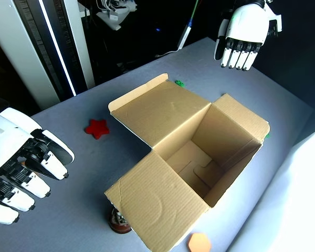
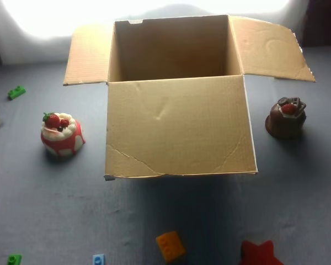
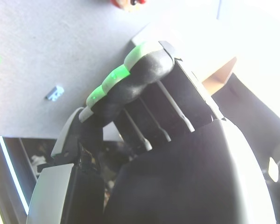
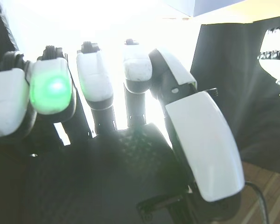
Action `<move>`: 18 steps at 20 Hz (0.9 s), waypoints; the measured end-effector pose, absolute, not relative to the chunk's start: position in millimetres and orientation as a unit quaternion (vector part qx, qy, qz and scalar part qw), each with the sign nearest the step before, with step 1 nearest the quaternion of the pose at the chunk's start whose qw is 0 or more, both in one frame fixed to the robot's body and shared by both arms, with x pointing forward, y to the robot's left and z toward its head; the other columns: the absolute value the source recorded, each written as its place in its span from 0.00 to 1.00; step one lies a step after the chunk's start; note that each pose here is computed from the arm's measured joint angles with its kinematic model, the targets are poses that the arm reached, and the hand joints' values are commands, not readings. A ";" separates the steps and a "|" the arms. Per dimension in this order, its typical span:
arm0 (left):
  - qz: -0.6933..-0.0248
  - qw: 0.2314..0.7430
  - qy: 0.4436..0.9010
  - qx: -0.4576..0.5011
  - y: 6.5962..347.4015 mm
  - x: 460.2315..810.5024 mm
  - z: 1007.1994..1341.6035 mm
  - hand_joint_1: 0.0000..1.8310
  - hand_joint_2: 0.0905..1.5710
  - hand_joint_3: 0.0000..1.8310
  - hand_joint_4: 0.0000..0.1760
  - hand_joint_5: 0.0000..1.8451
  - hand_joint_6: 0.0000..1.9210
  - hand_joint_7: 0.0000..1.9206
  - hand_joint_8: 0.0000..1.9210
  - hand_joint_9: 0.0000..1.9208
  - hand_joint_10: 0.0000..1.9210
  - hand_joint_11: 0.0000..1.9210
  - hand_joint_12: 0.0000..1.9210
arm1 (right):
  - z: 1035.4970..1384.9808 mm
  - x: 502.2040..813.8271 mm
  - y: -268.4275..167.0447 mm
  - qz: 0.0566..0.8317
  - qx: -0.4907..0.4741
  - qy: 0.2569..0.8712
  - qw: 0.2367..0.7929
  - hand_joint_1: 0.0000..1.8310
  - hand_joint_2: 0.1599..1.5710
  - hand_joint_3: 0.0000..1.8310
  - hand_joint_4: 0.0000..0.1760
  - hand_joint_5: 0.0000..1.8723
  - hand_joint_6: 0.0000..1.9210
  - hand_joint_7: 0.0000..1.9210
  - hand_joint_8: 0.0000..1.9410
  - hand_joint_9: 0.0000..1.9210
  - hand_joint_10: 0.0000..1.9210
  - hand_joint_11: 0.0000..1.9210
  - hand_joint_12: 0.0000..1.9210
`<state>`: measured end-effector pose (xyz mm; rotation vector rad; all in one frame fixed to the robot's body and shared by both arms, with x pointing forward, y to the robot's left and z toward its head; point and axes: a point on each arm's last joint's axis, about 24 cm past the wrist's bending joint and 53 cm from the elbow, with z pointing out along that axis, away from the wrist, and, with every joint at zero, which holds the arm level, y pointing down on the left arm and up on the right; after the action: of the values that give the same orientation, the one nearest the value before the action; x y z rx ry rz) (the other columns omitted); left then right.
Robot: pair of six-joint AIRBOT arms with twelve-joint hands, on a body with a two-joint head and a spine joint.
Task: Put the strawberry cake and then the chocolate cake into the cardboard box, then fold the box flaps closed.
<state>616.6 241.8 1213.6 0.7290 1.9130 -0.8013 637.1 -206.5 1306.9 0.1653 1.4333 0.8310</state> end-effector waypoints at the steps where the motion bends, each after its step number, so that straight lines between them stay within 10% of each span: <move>1: -0.321 0.453 0.776 0.298 243.1 616.6 1212.0 0.17 0.65 0.00 0.05 0.12 0.01 0.07 0.00 0.09 0.01 0.00 0.39 | 1305.2 637.1 -205.8 0.369 0.073 0.640 0.671 0.04 0.68 0.01 0.00 0.06 0.01 0.05 0.00 0.03 0.00 0.00 0.03; 14: -0.299 0.439 0.786 0.317 251.3 614.2 1199.8 0.30 0.59 0.00 0.27 0.00 0.00 0.00 0.00 0.00 0.00 0.00 0.09 | 1293.8 639.4 -195.2 0.394 0.089 0.649 0.644 0.09 0.64 0.00 0.00 0.03 0.00 0.02 0.00 0.00 0.00 0.00 0.00; 18: -0.305 0.432 0.790 0.310 251.5 612.4 1198.6 0.52 0.55 0.00 0.29 0.00 0.00 0.00 0.00 0.00 0.00 0.00 0.02 | 1293.6 639.3 -192.8 0.402 0.094 0.648 0.640 0.43 0.59 0.00 0.09 0.00 0.00 0.01 0.00 0.00 0.00 0.00 0.00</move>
<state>612.4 251.5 1198.6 0.7717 1.9705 -0.7608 639.3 -192.8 1293.6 0.2135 1.4773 0.9175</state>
